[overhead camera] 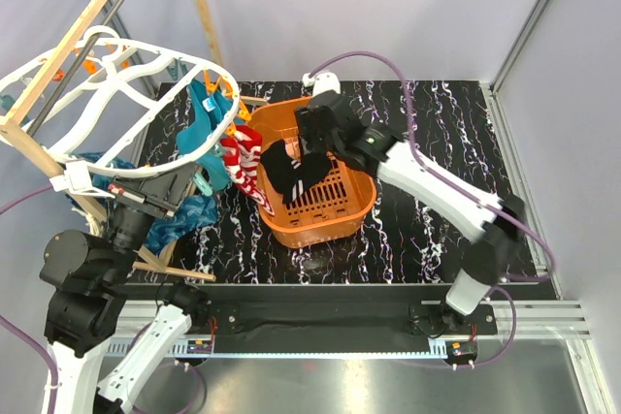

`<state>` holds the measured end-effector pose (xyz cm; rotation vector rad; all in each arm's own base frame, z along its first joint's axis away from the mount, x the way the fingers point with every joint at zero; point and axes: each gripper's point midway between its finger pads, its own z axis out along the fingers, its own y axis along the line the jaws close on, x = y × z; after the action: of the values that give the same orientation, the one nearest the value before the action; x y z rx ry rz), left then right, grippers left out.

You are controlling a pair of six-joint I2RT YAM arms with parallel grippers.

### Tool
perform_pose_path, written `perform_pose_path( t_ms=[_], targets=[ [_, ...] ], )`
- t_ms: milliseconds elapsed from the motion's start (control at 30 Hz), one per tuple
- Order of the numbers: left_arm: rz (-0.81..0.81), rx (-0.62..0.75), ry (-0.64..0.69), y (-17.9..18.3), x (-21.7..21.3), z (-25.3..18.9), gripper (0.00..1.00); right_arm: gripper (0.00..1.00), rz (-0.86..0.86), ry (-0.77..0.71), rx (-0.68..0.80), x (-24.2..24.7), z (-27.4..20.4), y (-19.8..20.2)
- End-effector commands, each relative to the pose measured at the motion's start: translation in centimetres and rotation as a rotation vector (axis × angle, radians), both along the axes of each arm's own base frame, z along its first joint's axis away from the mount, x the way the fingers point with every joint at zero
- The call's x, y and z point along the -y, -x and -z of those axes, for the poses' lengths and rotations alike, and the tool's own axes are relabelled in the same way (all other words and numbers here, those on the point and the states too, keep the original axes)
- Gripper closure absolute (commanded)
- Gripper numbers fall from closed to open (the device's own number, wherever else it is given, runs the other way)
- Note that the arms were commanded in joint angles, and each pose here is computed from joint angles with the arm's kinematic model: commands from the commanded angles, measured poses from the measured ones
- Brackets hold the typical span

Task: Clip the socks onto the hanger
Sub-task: Pick up the sock from the bin.

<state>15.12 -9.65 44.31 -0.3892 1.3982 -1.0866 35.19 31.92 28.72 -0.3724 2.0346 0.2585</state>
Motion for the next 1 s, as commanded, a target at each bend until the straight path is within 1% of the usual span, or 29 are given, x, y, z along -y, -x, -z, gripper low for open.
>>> perform_pose_path(
  t_ms=[0,67,100,133,167,300,500,600,700,733,833,867,900,933,967],
  targets=[
    [0.041,0.032,-0.017,1.4,0.2,-0.7,1.00,0.35,0.050,0.075,-0.038,-0.2,4.5,-4.1],
    [0.040,0.027,-0.016,1.5,0.2,-0.7,1.00,0.36,0.057,0.061,-0.028,-1.5,5.4,-5.9],
    [0.042,0.020,-0.019,1.4,0.2,-0.5,1.00,0.36,0.060,0.100,-0.060,-2.3,8.3,-6.8],
    [0.043,0.021,-0.019,1.5,0.2,-0.6,1.00,0.36,0.073,0.113,-0.067,-2.6,9.5,-7.5],
    [0.044,0.015,-0.023,1.5,0.3,-0.4,1.00,0.33,0.116,0.127,-0.074,-3.1,11.6,-8.9],
    [0.041,0.002,-0.032,1.4,0.2,-0.2,1.00,0.31,0.217,0.114,-0.124,-3.3,16.4,-11.5],
    [0.068,-0.013,-0.020,1.3,0.8,0.1,1.00,0.29,0.271,0.175,-0.152,-3.0,21.5,-13.0],
    [0.066,-0.013,-0.027,1.3,0.7,0.2,1.00,0.32,0.284,0.183,-0.187,-2.2,23.2,-13.0],
    [0.059,-0.005,-0.036,1.3,0.6,0.0,1.00,0.47,0.272,0.168,-0.198,-2.0,23.8,-12.7],
    [0.057,-0.005,-0.039,1.3,0.6,0.0,1.00,0.62,0.267,0.169,-0.198,-2.0,23.8,-12.7],
    [0.056,-0.005,-0.045,1.1,0.7,0.1,1.00,0.80,0.258,0.187,-0.190,-1.9,23.8,-12.9],
    [0.056,-0.003,-0.043,1.2,0.6,0.1,1.00,0.92,0.248,0.197,-0.184,-2.0,23.6,-13.1],
    [0.056,-0.003,-0.043,1.1,0.6,0.1,1.00,0.97,0.245,0.201,-0.179,-2.0,23.3,-13.3],
    [0.055,-0.004,-0.041,1.2,0.6,0.2,1.00,1.00,0.239,0.203,-0.174,-2.1,23.0,-13.4],
    [0.056,-0.006,-0.040,1.1,0.6,0.2,1.00,1.00,0.232,0.204,-0.159,-2.3,21.8,-13.7]
  ],
)
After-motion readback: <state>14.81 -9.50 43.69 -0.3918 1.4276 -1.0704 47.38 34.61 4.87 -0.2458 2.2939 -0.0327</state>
